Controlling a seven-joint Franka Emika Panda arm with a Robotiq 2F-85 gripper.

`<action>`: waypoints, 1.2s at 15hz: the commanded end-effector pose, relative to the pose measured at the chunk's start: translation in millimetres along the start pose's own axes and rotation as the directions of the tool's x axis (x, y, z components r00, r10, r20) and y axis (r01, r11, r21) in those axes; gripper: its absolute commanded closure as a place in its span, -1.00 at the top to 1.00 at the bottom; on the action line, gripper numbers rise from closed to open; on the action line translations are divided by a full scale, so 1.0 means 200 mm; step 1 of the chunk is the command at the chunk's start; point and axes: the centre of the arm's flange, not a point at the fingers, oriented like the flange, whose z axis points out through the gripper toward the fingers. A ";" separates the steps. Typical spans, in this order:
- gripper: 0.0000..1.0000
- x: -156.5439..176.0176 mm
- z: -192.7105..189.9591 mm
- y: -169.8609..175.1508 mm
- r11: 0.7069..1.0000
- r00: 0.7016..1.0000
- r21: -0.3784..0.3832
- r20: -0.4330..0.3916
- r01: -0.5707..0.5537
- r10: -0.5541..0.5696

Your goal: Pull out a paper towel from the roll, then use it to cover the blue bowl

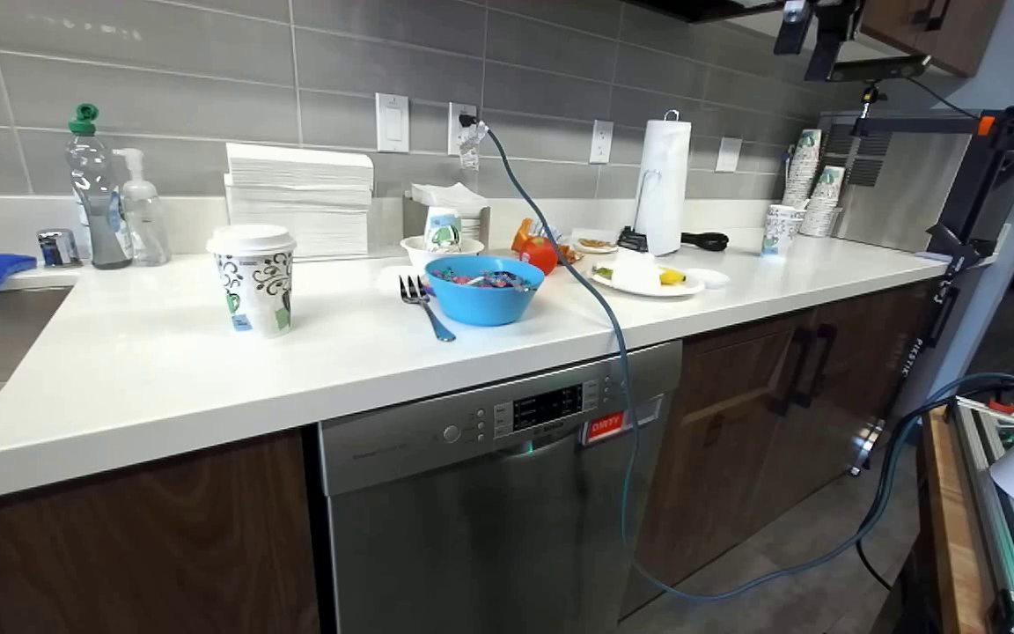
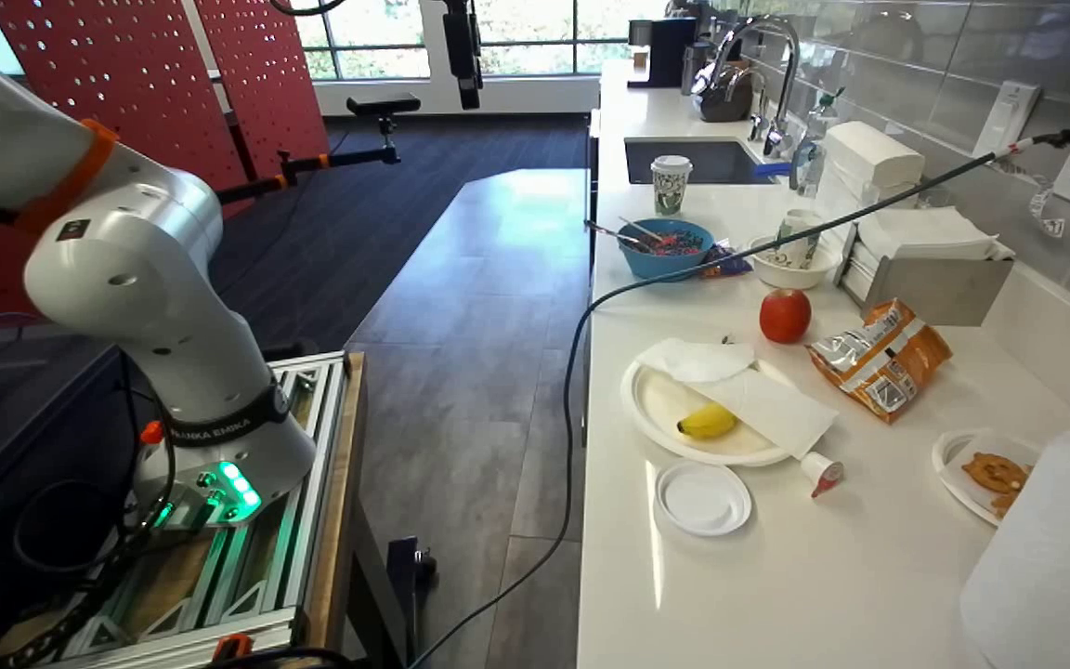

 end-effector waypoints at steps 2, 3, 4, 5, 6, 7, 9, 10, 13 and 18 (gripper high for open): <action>1.00 0.31 0.08 0.08 0.978 0.974 -0.035 -0.107 -0.204 0.199; 1.00 0.40 0.09 0.13 0.968 0.959 -0.034 -0.145 -0.250 0.242; 1.00 0.51 0.09 0.19 0.954 0.941 -0.032 -0.176 -0.298 0.289; 1.00 0.60 0.10 0.25 0.938 0.920 -0.031 -0.210 -0.345 0.331; 1.00 0.69 0.11 0.33 0.920 0.896 -0.030 -0.242 -0.390 0.372; 1.00 0.78 0.11 0.40 0.900 0.869 -0.027 -0.272 -0.436 0.413; 1.00 0.91 0.09 0.57 0.852 0.808 -0.010 -0.324 -0.524 0.493; 1.00 0.96 0.08 0.65 0.825 0.772 0.002 -0.352 -0.565 0.529; 1.00 1.07 0.04 0.85 0.747 0.656 0.038 -0.451 -0.663 0.605; 1.00 1.15 0.03 1.08 0.600 0.444 0.083 -0.593 -0.796 0.672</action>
